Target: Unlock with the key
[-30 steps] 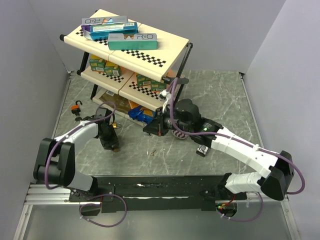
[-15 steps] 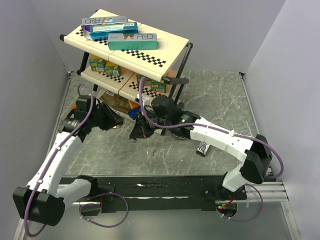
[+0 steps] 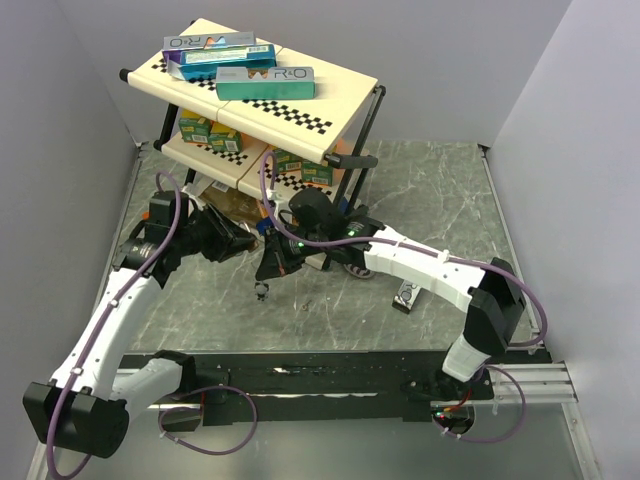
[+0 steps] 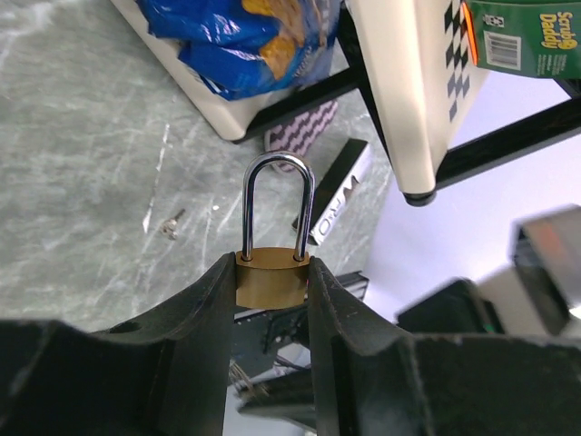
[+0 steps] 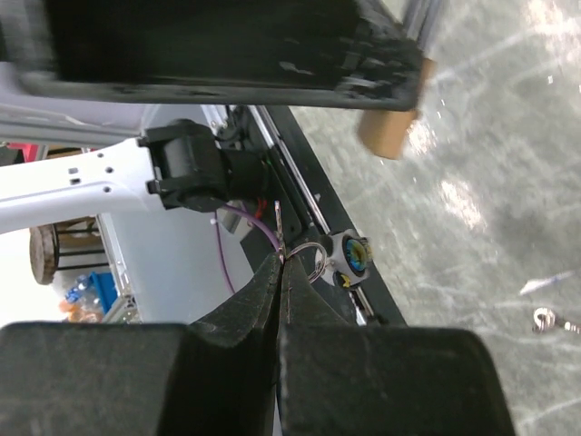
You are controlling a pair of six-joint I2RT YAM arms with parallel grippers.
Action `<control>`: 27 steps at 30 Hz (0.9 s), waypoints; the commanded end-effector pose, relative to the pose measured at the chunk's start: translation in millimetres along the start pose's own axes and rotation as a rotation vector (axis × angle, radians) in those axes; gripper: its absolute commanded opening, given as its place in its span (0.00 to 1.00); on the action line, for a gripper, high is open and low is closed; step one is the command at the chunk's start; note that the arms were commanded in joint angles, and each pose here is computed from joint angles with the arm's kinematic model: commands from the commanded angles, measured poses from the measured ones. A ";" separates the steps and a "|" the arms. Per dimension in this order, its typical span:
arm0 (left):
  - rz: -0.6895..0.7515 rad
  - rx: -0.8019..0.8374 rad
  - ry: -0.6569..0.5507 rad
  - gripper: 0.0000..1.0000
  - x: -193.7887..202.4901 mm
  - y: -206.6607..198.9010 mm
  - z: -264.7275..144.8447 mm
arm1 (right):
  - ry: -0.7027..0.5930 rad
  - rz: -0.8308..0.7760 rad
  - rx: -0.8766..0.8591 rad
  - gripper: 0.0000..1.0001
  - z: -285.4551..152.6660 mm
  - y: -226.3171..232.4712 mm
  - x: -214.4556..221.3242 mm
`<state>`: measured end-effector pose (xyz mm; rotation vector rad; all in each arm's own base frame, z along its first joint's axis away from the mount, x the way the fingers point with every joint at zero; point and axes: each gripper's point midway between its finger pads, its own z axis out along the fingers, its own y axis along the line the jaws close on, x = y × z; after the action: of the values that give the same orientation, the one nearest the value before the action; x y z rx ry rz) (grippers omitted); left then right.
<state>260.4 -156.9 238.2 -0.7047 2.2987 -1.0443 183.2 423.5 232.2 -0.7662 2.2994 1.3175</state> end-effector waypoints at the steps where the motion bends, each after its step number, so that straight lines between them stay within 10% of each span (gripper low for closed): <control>1: -0.006 0.100 0.008 0.01 1.9 -25.6 -12.0 | -0.017 0.026 -0.007 0.00 -4.3 5.9 -13.8; 27: -0.013 0.123 0.046 0.01 9.6 -28.8 -15.2 | -0.107 0.064 0.046 0.00 -8.6 -14.5 -39.4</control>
<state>250.5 -166.4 249.3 -0.7009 2.3002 -1.1467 208.0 413.1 224.2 -0.6330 2.3570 1.2665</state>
